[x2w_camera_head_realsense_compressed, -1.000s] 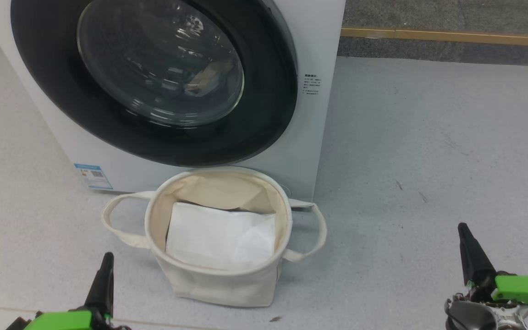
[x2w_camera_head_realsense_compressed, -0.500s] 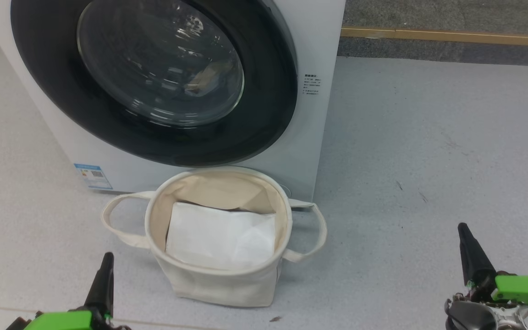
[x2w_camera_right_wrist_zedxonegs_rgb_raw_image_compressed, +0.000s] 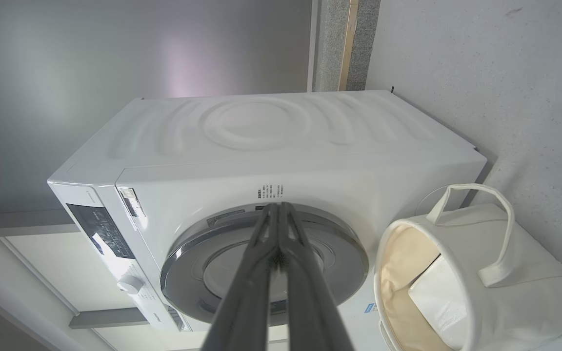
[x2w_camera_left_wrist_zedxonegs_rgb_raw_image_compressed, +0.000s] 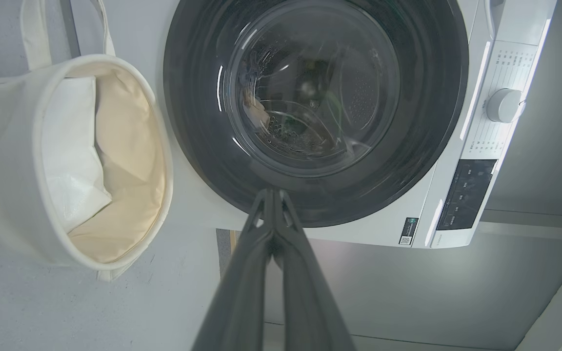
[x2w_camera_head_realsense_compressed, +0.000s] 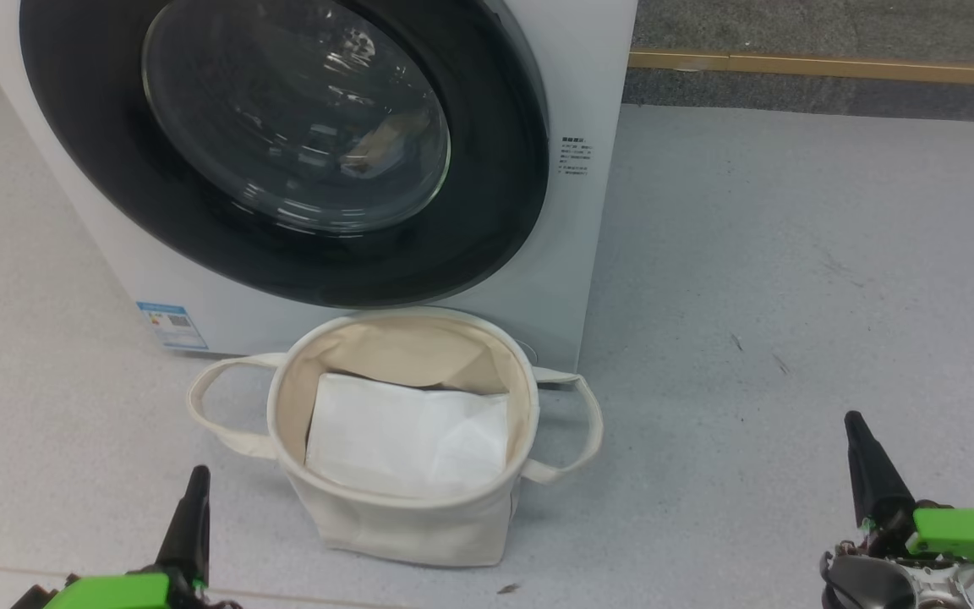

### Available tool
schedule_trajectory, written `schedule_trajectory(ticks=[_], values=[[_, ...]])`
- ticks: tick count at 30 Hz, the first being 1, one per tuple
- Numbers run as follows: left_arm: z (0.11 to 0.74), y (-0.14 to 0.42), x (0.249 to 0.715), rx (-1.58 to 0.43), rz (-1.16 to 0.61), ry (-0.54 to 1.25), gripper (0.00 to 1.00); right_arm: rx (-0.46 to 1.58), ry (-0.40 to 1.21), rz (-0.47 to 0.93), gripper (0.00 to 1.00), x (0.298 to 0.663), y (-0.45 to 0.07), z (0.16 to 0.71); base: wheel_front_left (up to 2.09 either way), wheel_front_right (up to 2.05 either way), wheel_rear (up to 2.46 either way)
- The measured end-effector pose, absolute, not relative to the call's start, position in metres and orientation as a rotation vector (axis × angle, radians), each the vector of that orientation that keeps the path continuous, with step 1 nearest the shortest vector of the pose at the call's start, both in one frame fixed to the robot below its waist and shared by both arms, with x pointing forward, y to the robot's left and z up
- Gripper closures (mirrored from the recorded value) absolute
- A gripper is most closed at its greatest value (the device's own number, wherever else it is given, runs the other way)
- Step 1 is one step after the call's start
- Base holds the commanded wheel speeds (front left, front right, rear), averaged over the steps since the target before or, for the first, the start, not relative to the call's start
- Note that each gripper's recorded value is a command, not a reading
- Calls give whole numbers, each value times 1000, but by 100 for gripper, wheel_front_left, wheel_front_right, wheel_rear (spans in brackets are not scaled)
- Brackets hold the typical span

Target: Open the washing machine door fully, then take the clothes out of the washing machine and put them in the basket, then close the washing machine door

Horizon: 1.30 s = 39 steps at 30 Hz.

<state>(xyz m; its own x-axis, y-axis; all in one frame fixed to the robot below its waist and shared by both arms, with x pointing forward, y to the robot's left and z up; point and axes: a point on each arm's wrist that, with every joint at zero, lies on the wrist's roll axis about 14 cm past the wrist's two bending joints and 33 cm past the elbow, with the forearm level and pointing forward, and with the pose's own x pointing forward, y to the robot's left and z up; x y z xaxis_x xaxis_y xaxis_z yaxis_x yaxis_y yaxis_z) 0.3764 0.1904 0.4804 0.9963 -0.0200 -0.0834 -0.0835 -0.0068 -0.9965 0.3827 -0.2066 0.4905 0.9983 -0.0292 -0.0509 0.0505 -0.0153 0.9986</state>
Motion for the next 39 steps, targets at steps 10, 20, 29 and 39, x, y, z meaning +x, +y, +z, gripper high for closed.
schedule_trajectory(ticks=[10, 20, 29, 39], values=[[450, 190, 362, -1583, 128, 154, 0, 1597, 83, -133, 0, 373, -204, 462, 0, 0, 0], [441, 192, 354, -1586, 169, 171, 0, 1609, 114, -161, 0, 366, -197, 450, 0, 0, 0], [448, 195, 357, -1594, 175, 146, 0, 1611, 109, -133, 0, 371, -189, 457, 0, 0, 0], [463, 193, 363, -1584, 143, 117, 0, 1615, 89, -93, 0, 379, -180, 469, 0, 0, 0]])
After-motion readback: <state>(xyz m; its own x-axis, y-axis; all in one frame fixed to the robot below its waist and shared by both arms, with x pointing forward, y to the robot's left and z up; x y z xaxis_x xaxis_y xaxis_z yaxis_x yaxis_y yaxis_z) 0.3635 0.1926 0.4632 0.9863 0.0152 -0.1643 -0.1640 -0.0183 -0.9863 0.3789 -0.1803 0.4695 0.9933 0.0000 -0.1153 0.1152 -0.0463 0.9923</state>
